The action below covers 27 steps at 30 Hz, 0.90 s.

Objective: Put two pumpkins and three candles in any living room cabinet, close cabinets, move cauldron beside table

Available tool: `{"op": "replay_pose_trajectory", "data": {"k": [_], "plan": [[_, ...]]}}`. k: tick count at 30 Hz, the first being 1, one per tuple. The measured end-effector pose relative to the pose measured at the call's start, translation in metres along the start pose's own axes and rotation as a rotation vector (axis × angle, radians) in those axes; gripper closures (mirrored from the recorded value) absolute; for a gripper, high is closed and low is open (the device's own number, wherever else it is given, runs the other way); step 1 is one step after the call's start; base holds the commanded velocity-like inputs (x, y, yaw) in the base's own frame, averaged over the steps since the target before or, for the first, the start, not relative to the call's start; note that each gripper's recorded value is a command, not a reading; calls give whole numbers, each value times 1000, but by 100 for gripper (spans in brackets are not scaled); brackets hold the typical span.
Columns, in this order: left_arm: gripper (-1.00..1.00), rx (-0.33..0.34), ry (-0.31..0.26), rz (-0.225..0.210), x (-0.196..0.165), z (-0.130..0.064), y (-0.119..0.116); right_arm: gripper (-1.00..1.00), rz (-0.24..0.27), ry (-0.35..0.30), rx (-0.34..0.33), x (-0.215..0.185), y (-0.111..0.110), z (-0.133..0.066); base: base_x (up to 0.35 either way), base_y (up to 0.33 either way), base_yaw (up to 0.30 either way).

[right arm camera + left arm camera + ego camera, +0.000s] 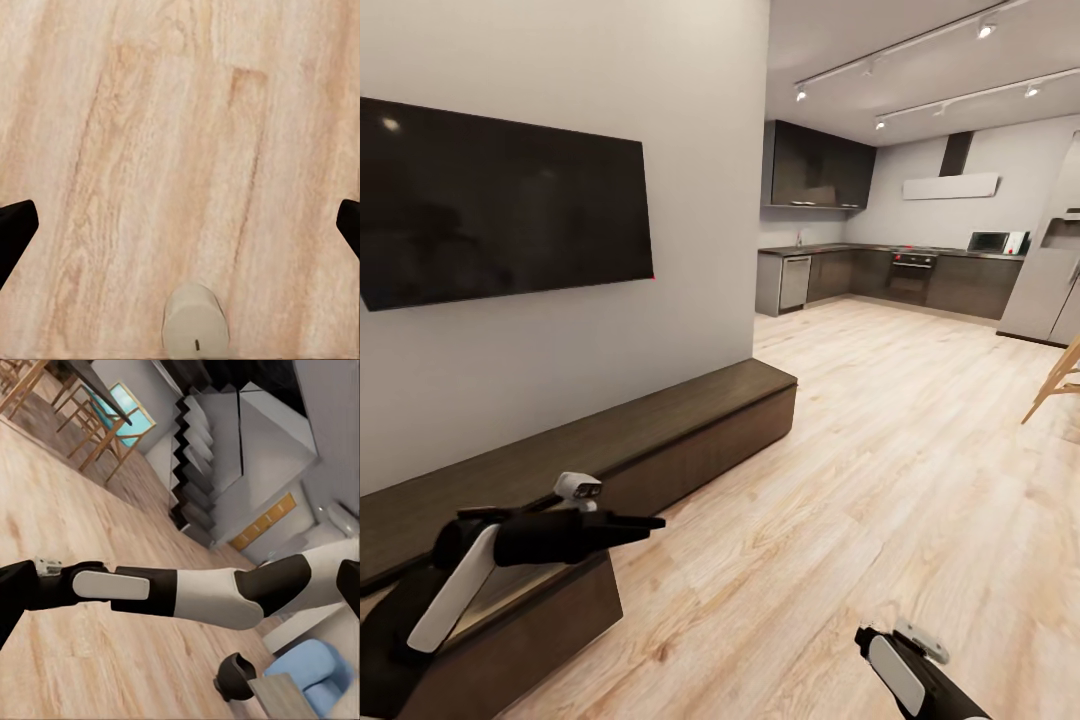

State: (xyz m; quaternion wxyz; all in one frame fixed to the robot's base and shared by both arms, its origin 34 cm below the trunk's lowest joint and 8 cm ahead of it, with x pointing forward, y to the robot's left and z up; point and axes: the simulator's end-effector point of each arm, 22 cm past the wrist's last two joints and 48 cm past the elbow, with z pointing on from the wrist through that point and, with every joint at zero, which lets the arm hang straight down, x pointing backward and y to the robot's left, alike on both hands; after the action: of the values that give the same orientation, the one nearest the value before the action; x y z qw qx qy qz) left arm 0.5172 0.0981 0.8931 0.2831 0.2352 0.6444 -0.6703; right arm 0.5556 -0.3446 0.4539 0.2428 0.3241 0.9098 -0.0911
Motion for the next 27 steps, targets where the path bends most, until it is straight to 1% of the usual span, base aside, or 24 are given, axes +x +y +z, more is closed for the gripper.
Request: {"op": "replay_pose_trajectory", "data": {"k": [3,7,9,13,15,20,27], "plan": [[-100,15,-1,-6,1,1,-3,-100,-29,48,-2,10,-1,0,0,0,0],[-100,52,-7,-10,0,1,-11,-100,-46,79,-4,17,-2,1,0,0,0],[-100,74,-9,-11,0,1,-16,-100,-62,112,14,29,-10,3,0,0,0],[-100,93,-10,-11,0,0,-20,-100,-91,180,75,57,-39,10,0,0,0],[-100,96,-11,-11,0,0,-21,-100,-97,199,79,65,-44,12,0,0,0],[-100,99,-12,-11,-1,0,-21,-100,-98,207,78,70,-48,14,0,0,0],[-100,114,-21,-14,9,-2,-16,-100,-99,205,75,79,-49,25,0,0,0]]}}
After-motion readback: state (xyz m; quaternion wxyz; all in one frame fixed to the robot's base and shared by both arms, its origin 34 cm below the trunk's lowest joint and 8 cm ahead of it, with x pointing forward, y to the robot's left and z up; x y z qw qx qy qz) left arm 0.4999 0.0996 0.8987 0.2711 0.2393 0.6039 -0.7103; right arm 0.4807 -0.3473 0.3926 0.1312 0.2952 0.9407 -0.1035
